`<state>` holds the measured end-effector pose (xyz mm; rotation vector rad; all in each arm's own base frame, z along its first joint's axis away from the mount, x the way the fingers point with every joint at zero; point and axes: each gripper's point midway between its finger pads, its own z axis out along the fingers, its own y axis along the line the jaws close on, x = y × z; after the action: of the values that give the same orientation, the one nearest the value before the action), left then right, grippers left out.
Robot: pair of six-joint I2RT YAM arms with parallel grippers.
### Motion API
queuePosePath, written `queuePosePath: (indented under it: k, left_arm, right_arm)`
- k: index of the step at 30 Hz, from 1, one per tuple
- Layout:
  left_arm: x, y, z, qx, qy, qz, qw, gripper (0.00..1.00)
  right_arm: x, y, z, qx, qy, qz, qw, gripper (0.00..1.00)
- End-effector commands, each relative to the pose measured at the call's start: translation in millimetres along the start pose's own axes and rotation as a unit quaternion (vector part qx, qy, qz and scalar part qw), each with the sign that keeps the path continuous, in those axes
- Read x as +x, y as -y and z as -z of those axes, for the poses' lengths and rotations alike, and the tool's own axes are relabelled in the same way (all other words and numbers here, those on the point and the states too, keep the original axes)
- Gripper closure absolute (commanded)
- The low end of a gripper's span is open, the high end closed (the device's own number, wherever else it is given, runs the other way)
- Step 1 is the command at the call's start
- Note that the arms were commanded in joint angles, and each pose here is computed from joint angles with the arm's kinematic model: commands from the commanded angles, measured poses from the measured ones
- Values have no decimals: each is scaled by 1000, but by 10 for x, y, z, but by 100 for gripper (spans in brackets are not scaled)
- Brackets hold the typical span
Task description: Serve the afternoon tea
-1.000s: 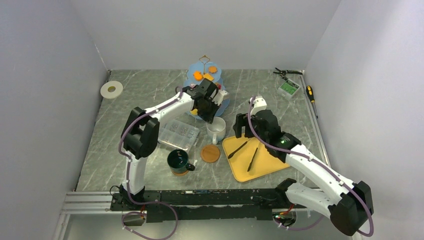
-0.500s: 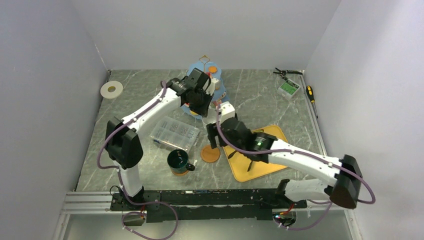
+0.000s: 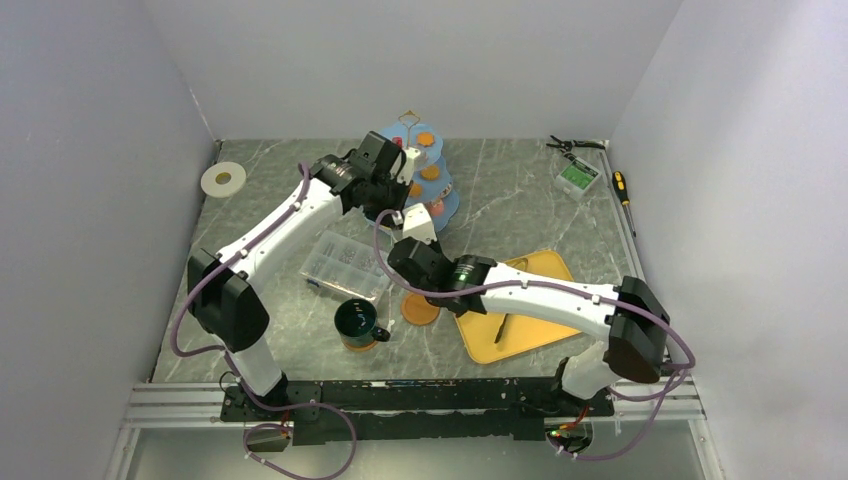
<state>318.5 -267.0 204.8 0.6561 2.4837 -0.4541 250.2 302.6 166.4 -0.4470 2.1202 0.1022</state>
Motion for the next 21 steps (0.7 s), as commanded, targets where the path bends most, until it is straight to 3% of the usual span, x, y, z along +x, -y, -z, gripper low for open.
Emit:
queuePosePath:
  k: [1, 8, 10, 12, 13, 17, 21]
  left_arm:
    - [-96, 222, 275, 46, 36, -6, 998, 97]
    - [-108, 270, 317, 65, 43, -21, 997, 97]
    - [-109, 297, 348, 75, 45, -34, 996, 91]
    - [-105, 302, 386, 78, 47, -43, 995, 75]
    - [-112, 297, 415, 78, 49, -46, 995, 57]
    - [-122, 241, 535, 71, 58, -54, 994, 11]
    - [-146, 82, 713, 82, 59, -37, 994, 7]
  right_arm:
    - [-371, 24, 37, 22, 43, -24, 999, 67]
    - [-330, -29, -1, 12, 37, -11, 999, 98]
    - [-330, -34, 12, 2, 45, -9, 999, 100]
    - [-343, -48, 44, -17, 60, -5, 998, 100]
    - [-346, -46, 66, -27, 69, -4, 997, 100]
    - [-321, -70, 162, -71, 93, 11, 993, 100]
    - [-219, -106, 214, -103, 85, 24, 991, 100]
